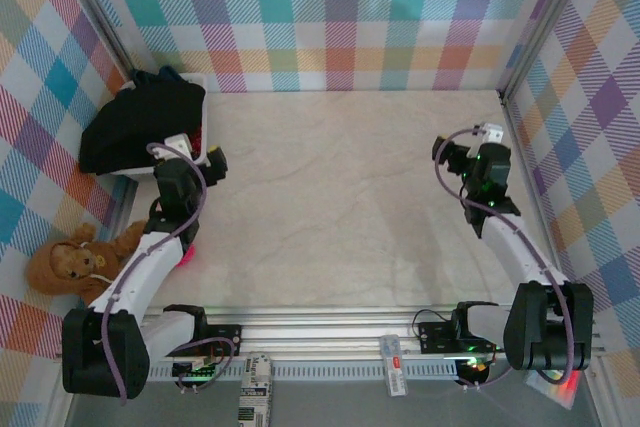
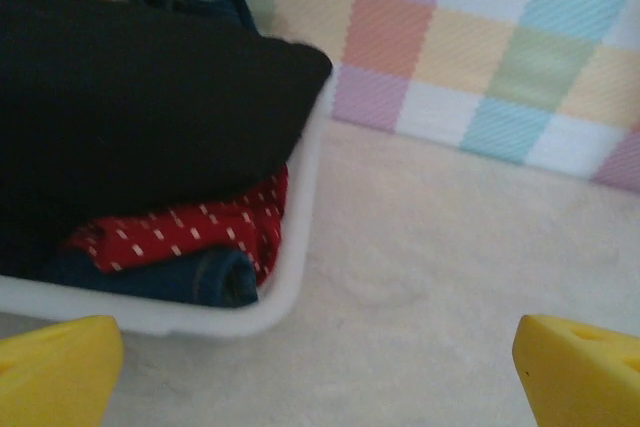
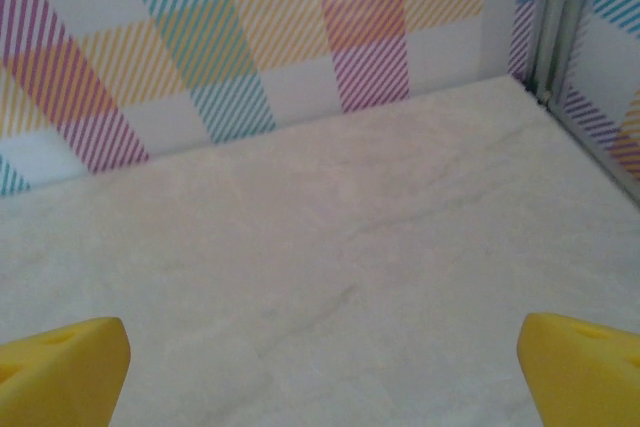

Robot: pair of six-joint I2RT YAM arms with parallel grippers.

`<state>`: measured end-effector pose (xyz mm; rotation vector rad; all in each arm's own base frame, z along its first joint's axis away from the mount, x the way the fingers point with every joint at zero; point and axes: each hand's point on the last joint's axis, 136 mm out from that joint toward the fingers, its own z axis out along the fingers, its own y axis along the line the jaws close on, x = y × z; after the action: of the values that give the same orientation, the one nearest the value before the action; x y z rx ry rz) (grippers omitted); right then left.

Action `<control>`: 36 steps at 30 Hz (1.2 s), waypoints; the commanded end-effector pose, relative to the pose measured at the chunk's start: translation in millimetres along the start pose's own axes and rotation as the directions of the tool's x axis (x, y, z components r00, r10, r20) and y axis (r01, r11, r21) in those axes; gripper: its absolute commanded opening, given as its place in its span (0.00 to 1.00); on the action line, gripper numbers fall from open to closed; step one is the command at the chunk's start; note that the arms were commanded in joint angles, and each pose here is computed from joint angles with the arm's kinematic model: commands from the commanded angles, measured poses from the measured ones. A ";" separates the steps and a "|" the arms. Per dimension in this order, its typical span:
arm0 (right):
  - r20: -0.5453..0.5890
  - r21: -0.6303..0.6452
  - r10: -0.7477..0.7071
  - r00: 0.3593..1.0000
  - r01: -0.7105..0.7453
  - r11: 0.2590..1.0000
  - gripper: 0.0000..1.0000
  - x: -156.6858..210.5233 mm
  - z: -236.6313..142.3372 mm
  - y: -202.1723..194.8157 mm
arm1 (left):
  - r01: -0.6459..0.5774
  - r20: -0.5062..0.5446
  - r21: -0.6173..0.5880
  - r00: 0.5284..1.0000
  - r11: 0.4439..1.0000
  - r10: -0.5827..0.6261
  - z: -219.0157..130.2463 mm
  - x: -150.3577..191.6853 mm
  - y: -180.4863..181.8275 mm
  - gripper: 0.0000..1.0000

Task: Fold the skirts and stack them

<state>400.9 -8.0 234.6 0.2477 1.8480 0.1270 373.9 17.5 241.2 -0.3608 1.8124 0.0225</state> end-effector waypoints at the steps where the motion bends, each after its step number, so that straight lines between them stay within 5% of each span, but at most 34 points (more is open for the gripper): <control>1: -0.090 0.053 0.075 0.993 -0.070 0.996 0.99 15.6 -1.8 -5.5 | 0.087 -0.113 -0.159 0.988 0.983 -0.106 -2.1 -7.8 22.6 1.00; 11: 0.023 0.109 0.112 0.993 -0.114 0.988 0.99 -20.3 -8.3 -12.0 | 0.008 -0.399 -0.396 0.899 0.918 -0.179 75.8 -17.3 56.5 1.00; 21: -0.001 0.257 0.199 0.980 -0.192 0.947 0.99 -12.6 -14.5 -37.3 | 0.038 -0.488 -0.458 0.825 0.888 -0.286 151.1 -2.2 100.0 1.00; 24: -0.043 0.227 0.163 0.986 -0.150 0.962 0.99 -11.6 -15.0 -31.6 | 0.114 -0.543 -0.404 0.769 0.907 -0.339 173.1 11.0 96.7 0.81; 30: -0.076 0.111 0.154 0.985 -0.145 0.983 0.99 -6.4 -16.3 -12.4 | 0.255 -0.498 -0.251 0.793 0.934 -0.350 180.6 -20.4 63.0 0.05; 36: -0.152 0.042 0.190 0.970 -0.186 0.982 0.99 5.0 -15.9 2.1 | 0.240 -0.414 -0.086 0.874 0.967 -0.253 146.6 -69.7 9.5 0.00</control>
<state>386.5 -15.8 226.4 0.4708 1.9665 0.1700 521.9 118.1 189.8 -0.8497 2.3112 -0.1084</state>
